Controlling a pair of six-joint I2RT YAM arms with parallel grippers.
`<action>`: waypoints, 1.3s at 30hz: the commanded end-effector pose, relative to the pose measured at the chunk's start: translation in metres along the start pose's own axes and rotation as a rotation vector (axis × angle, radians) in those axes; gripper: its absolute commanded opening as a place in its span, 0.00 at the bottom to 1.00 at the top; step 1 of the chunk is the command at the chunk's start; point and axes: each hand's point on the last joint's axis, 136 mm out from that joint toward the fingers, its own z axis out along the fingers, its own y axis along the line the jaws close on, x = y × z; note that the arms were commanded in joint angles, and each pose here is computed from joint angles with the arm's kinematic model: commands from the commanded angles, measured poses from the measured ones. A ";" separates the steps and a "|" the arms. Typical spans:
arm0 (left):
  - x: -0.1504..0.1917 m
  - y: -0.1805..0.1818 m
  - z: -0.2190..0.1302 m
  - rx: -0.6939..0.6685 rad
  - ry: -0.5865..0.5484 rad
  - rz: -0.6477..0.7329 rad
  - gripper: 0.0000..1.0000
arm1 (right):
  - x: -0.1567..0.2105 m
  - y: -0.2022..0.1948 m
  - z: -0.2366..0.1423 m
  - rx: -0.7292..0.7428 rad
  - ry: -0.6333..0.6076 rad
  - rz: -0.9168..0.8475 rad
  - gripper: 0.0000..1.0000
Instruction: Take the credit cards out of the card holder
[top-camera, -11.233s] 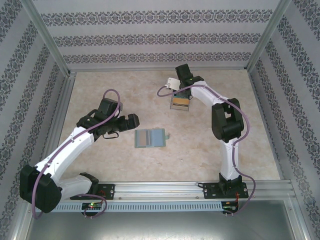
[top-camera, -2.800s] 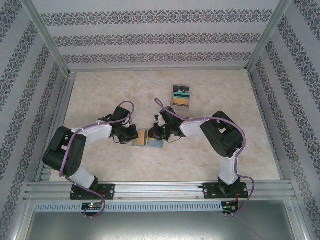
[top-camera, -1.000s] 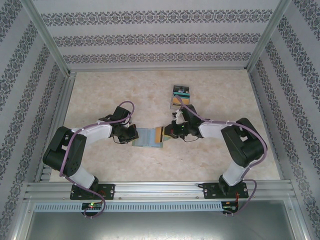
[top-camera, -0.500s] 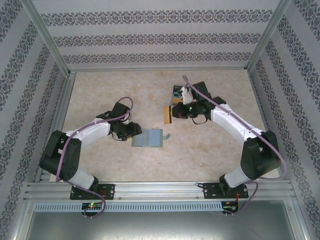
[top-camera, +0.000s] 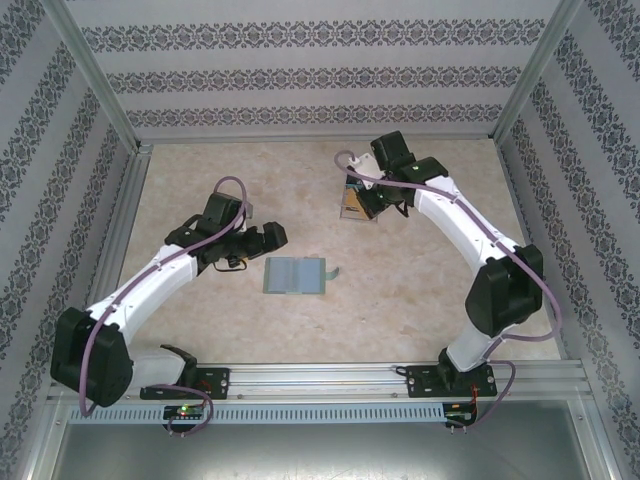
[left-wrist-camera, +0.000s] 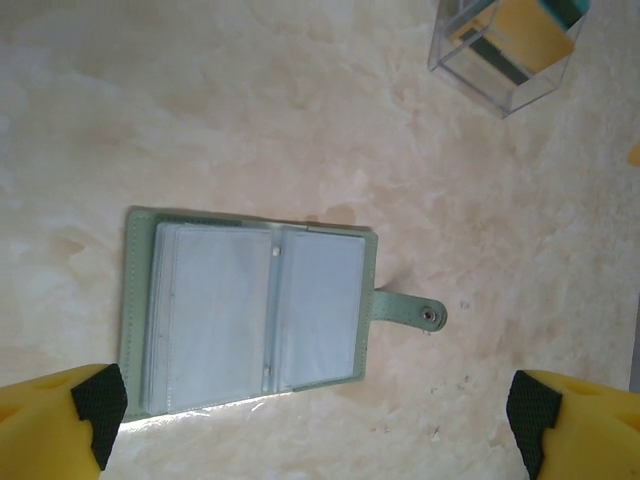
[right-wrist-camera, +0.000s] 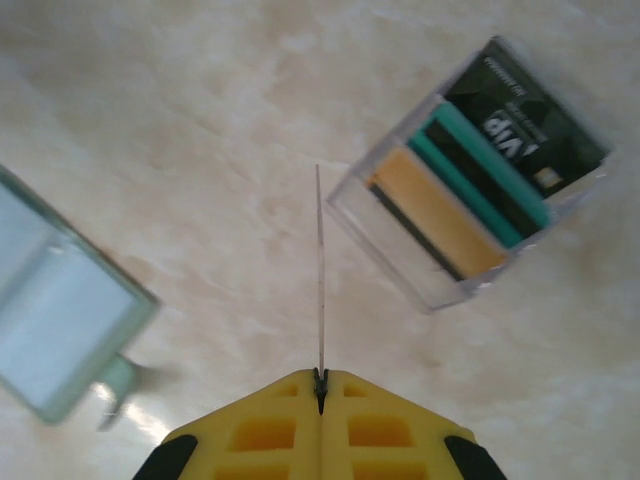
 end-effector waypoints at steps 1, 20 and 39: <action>0.002 0.013 -0.008 -0.055 -0.020 -0.027 1.00 | -0.005 -0.025 0.002 0.158 0.066 -0.215 0.00; 0.009 0.027 -0.023 -0.113 -0.044 -0.037 1.00 | -0.009 -0.044 0.084 0.313 0.253 -0.608 0.00; 0.014 0.037 -0.028 -0.137 -0.046 -0.049 1.00 | 0.016 -0.039 0.119 0.255 0.319 -0.607 0.00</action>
